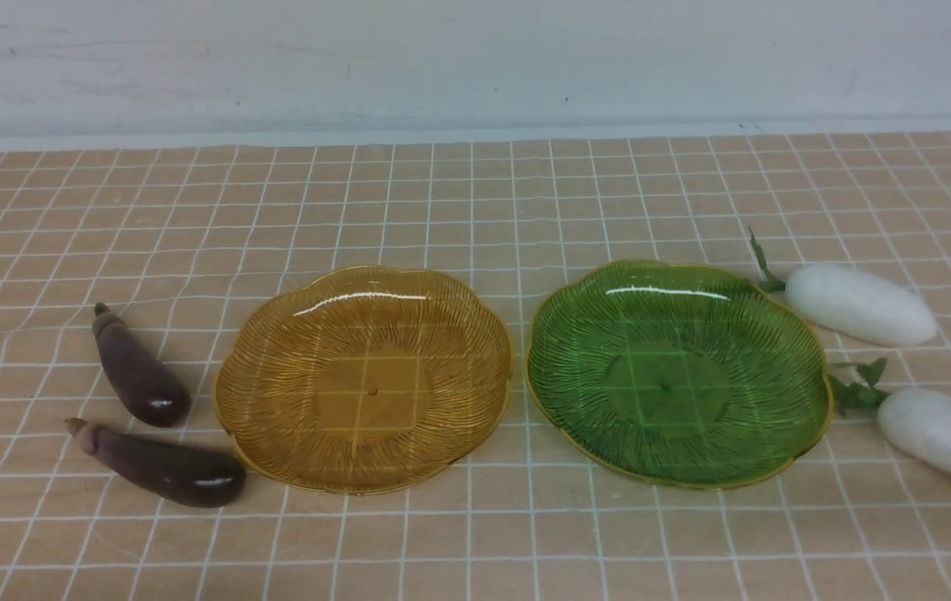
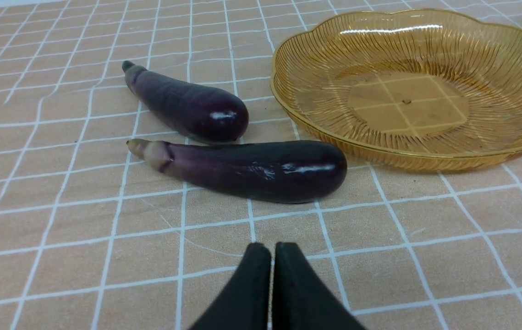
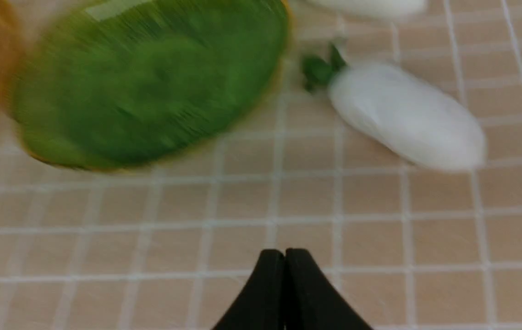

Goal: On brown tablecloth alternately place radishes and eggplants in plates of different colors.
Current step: 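Place the white radish on the plate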

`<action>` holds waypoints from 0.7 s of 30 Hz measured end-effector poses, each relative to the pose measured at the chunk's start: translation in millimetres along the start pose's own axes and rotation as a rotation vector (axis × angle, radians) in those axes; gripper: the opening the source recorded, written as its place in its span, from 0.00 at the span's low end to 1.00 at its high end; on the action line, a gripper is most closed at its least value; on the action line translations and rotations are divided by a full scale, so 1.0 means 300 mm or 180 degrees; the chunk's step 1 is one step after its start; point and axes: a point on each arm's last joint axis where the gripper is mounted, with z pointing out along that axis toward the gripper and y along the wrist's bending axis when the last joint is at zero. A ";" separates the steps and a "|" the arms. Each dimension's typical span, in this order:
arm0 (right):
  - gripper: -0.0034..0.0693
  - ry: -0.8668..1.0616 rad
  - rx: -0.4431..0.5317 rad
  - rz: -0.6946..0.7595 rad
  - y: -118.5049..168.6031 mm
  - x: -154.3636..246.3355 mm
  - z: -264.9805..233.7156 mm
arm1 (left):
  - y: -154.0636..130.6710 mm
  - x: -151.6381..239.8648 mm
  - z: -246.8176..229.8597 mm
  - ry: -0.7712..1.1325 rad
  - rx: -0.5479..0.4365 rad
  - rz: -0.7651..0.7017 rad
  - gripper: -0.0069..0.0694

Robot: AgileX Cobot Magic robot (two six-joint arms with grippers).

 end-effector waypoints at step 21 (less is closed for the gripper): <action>0.96 0.1124 0.0470 -0.1523 -0.002 -0.291 0.549 | 0.000 0.000 0.000 0.0000 0.0000 0.0000 0.09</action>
